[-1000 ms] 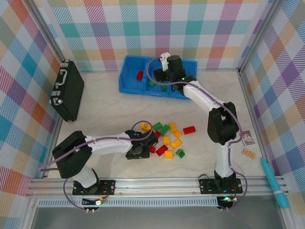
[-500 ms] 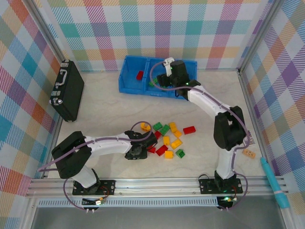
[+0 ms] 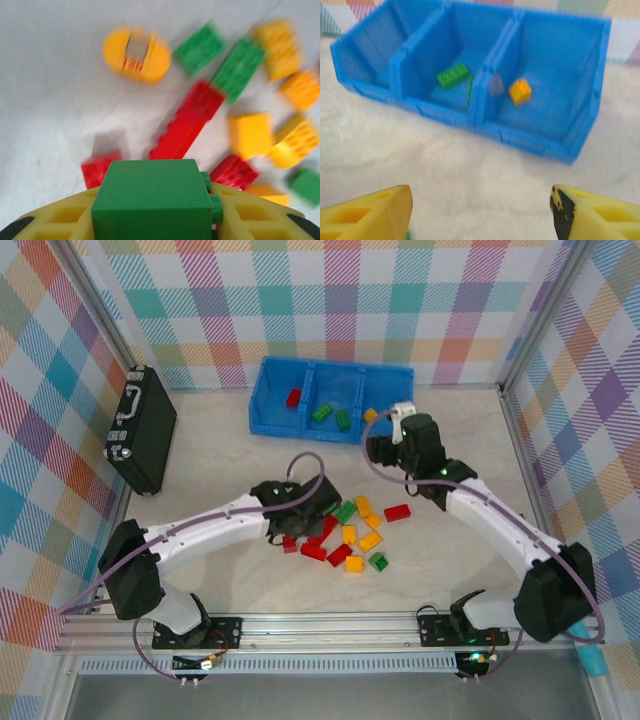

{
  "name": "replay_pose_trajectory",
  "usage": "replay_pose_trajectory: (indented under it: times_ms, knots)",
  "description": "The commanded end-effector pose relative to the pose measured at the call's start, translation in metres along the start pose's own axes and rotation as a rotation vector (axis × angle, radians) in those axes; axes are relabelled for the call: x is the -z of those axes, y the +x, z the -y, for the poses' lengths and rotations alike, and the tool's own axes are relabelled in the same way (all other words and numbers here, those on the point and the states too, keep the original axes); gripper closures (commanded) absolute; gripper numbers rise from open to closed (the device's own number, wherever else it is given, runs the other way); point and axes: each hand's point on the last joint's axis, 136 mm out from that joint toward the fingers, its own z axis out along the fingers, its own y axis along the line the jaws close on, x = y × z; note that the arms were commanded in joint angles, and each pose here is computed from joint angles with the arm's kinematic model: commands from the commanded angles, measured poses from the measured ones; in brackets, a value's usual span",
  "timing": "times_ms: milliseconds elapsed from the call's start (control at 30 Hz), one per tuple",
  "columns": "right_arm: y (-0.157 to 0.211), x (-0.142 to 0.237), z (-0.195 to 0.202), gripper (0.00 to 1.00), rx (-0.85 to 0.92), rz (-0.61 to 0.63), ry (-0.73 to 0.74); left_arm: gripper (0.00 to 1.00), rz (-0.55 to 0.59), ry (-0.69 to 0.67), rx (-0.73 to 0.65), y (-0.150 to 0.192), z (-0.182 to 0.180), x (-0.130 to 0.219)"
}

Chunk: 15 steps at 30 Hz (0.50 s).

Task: Sort the legos into containers by color
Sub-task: Pick up the lego from the middle-left of the table, then place the lego in the container.

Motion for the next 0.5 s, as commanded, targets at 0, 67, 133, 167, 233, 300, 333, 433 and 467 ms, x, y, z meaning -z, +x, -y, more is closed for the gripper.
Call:
replay_pose_trajectory:
  times_ms: [0, 67, 133, 167, 233, 300, 333, 433, 467]
  knots:
    - [0.045, 0.009, 0.006, 0.27, -0.115, -0.103, 0.009, 0.68, 0.069, -0.033, -0.092, -0.044, -0.004, 0.007]
    - [0.063, 0.016, 0.006, 0.27, -0.155, -0.137, -0.004, 0.68, 0.111, -0.01, -0.088, -0.072, 0.003, 0.007]
    - [0.08, 0.02, 0.004, 0.27, -0.199, -0.166, -0.024, 0.68, 0.152, 0.017, -0.068, -0.101, 0.01, 0.005]
    - [0.09, 0.022, 0.004, 0.27, -0.224, -0.179, -0.035, 0.68, 0.186, 0.039, -0.056, -0.119, 0.015, 0.006]
    - [0.107, 0.024, 0.002, 0.27, -0.271, -0.21, -0.05, 0.67, 0.225, 0.09, -0.045, -0.148, 0.028, 0.001]
    - [0.123, 0.025, 0.001, 0.27, -0.315, -0.246, -0.063, 0.67, 0.263, 0.138, -0.005, -0.18, 0.038, -0.006]
    - [0.129, 0.025, -0.001, 0.27, -0.334, -0.262, -0.072, 0.67, 0.277, 0.163, 0.009, -0.192, 0.042, -0.01]
    - [0.144, 0.028, -0.007, 0.27, -0.39, -0.299, -0.108, 0.67, 0.302, 0.196, 0.038, -0.226, 0.052, -0.03]
    - [0.15, 0.029, -0.009, 0.27, -0.408, -0.313, -0.119, 0.67, 0.308, 0.193, 0.045, -0.236, 0.052, -0.039]
